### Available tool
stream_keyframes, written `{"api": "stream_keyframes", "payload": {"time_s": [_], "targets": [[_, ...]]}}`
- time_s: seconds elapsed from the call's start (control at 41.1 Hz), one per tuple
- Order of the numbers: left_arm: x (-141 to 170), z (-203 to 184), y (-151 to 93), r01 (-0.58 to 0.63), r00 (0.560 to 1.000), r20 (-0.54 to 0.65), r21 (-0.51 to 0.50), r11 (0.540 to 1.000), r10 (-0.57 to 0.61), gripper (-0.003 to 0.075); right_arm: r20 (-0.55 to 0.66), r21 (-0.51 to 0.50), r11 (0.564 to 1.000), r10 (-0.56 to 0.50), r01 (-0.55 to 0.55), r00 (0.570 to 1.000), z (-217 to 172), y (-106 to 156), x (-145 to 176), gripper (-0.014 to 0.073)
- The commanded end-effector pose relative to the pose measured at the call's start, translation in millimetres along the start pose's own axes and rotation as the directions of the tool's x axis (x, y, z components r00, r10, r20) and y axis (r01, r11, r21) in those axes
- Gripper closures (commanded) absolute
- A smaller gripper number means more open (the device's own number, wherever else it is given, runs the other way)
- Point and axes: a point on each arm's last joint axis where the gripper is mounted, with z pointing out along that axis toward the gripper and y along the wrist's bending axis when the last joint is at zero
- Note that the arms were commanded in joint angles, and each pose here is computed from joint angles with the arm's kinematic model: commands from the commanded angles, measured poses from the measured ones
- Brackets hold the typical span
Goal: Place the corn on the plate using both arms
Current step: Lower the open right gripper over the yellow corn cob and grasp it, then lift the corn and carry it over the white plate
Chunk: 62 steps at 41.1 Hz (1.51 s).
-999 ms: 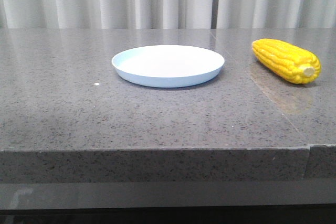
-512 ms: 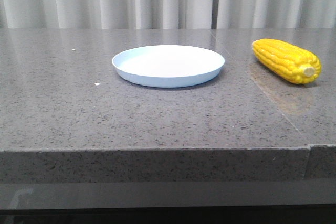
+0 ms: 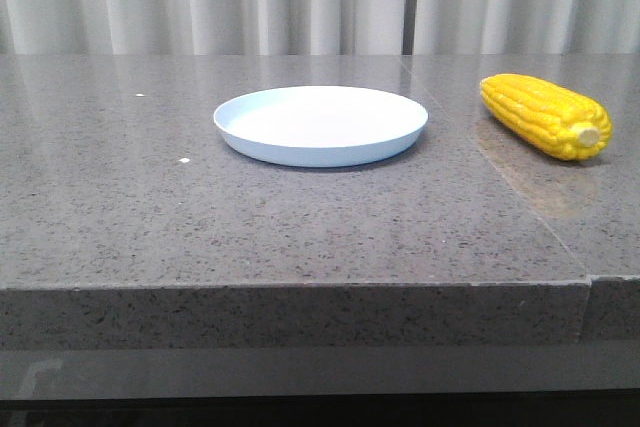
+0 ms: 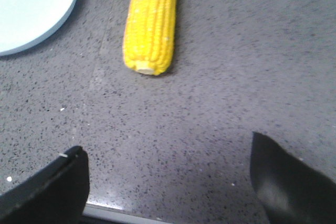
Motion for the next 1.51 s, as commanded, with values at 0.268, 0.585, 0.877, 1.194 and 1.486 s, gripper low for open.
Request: {"api": "stream_keyframes", "payload": {"time_s": [0.268, 0.585, 0.877, 1.194, 1.486], "targets": [[-14, -4, 0, 0.014, 0.995, 0.096, 0.003, 1.000, -0.015, 0.0315, -0.044, -0.025, 1.000, 0.000, -0.001, 0.999, 57, 6, -78, -0.0052], [-14, -4, 0, 0.014, 0.995, 0.096, 0.003, 1.000, -0.015, 0.0315, -0.120, -0.022, 1.000, 0.005, -0.007, 0.993, 129, 5, -119, -0.0052], [-14, -4, 0, 0.014, 0.995, 0.096, 0.003, 1.000, -0.015, 0.0315, -0.193, -0.024, 1.000, 0.014, -0.019, 0.981, 182, 4, -128, -0.0052], [-14, -4, 0, 0.014, 0.995, 0.096, 0.003, 1.000, -0.015, 0.0315, -0.282, -0.025, 1.000, 0.010, -0.017, 0.959, 193, 3, -121, 0.0340], [-14, -4, 0, 0.014, 0.995, 0.096, 0.003, 1.000, -0.015, 0.0315, -0.227, -0.045, 0.999, -0.010, 0.000, 0.974, 147, 11, -136, 0.0358]]}}
